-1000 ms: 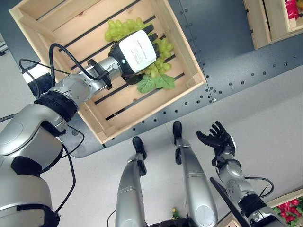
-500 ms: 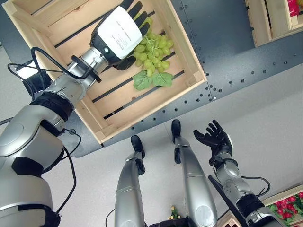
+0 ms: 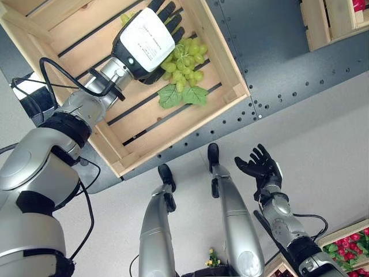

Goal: Pick up the fruits from the basket on one side to the basket on the other side

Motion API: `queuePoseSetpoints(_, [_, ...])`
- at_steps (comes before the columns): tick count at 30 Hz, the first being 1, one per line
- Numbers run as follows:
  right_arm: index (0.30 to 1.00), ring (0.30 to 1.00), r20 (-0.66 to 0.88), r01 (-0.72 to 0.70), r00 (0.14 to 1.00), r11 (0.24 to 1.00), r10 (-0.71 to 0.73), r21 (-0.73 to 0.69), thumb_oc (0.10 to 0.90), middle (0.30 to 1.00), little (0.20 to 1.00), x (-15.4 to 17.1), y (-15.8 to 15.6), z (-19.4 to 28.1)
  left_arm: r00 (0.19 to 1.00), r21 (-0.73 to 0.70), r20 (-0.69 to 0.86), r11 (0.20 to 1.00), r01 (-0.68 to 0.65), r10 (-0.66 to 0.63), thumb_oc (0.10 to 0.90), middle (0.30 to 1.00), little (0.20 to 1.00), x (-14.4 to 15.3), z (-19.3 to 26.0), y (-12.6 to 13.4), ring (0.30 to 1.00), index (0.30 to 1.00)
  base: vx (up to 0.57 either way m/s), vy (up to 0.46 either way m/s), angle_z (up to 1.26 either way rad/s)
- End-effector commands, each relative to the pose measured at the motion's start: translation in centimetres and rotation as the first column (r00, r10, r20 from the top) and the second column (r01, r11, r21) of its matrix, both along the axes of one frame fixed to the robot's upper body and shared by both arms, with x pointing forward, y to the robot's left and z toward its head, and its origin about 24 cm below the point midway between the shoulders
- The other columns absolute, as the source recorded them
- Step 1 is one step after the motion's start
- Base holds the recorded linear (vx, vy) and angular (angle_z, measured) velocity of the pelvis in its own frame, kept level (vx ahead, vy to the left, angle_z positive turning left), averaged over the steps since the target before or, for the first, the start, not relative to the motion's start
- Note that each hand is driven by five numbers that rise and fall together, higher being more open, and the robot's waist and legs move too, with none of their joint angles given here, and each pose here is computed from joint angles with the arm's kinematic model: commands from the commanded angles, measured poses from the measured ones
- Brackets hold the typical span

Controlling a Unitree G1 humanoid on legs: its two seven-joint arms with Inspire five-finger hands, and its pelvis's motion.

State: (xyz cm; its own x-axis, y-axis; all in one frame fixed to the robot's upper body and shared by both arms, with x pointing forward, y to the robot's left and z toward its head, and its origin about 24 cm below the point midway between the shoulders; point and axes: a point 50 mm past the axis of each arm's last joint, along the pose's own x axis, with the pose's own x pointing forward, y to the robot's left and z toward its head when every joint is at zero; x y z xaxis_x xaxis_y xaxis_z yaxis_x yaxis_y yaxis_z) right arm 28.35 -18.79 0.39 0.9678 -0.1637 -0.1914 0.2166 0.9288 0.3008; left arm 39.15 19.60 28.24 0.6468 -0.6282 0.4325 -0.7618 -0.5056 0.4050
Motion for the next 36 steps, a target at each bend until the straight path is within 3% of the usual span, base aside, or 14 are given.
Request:
queuePoseSetpoints(1, [0.900,0.900,0.059,0.033,0.998,0.999,-0.034,0.008,0.800,0.900,0.900,-0.5,-0.8,0.8,0.999,-0.047,0.033,0.998,0.042,-0.041,0.800,0.900,0.900,-0.3,3.8,-1.6,0.900,0.900,0.03,-0.006,-0.03])
queuePoseSetpoints(6, [0.900,0.900,0.062,0.050,0.997,0.999,-0.051,0.014,0.800,0.900,0.900,-0.5,-1.1,1.0,0.979,-0.016,-0.179,0.995,-0.100,0.095,0.800,0.900,0.900,0.7,2.4,-2.2,0.900,0.900,0.02,-0.004,-0.03])
queuePoseSetpoints(17, [0.900,0.900,0.073,0.058,0.996,0.998,-0.059,0.014,0.800,0.900,0.900,-0.7,-1.7,1.1,0.923,-0.044,-0.360,0.986,-0.160,0.134,0.800,0.900,0.900,1.2,1.9,-3.1,0.900,0.900,0.01,-0.002,-0.02])
queuePoseSetpoints(20, [0.900,0.900,0.084,0.064,0.994,0.998,-0.065,0.016,0.800,0.900,0.900,-0.7,-1.7,1.3,0.925,-0.072,-0.370,0.990,-0.117,0.083,0.800,0.900,0.900,1.1,1.8,-3.2,0.900,0.900,0.00,0.000,0.00])
queuePoseSetpoints(21, [0.900,0.900,0.085,0.065,0.994,0.998,-0.066,0.017,0.800,0.900,0.900,-0.7,-1.7,1.3,0.927,-0.073,-0.369,0.992,-0.100,0.066,0.582,0.573,0.573,1.0,1.8,-3.3,0.573,0.573,0.00,0.000,0.00])
queuePoseSetpoints(22, [0.900,0.900,0.086,0.066,0.994,0.998,-0.067,0.017,0.800,0.900,0.900,-0.8,-1.7,1.3,0.928,-0.081,-0.371,0.994,-0.075,0.040,0.400,0.300,0.300,0.9,1.8,-3.5,0.300,0.300,0.00,0.000,0.00])
queuePoseSetpoints(26, [0.900,0.900,0.085,0.066,0.994,0.998,-0.068,0.022,0.800,0.900,0.900,-0.8,-1.6,1.2,0.932,-0.098,-0.358,0.995,0.012,-0.046,0.400,0.300,0.300,0.4,1.9,-3.9,0.300,0.300,0.00,0.000,0.00])
queuePoseSetpoints(36, [0.900,0.900,0.081,0.090,0.992,0.994,-0.094,0.056,0.800,0.900,0.900,-0.8,-1.6,1.2,0.942,-0.046,-0.323,0.996,0.082,-0.092,0.400,0.300,0.300,0.0,1.4,-3.4,0.300,0.300,0.00,0.000,0.00])
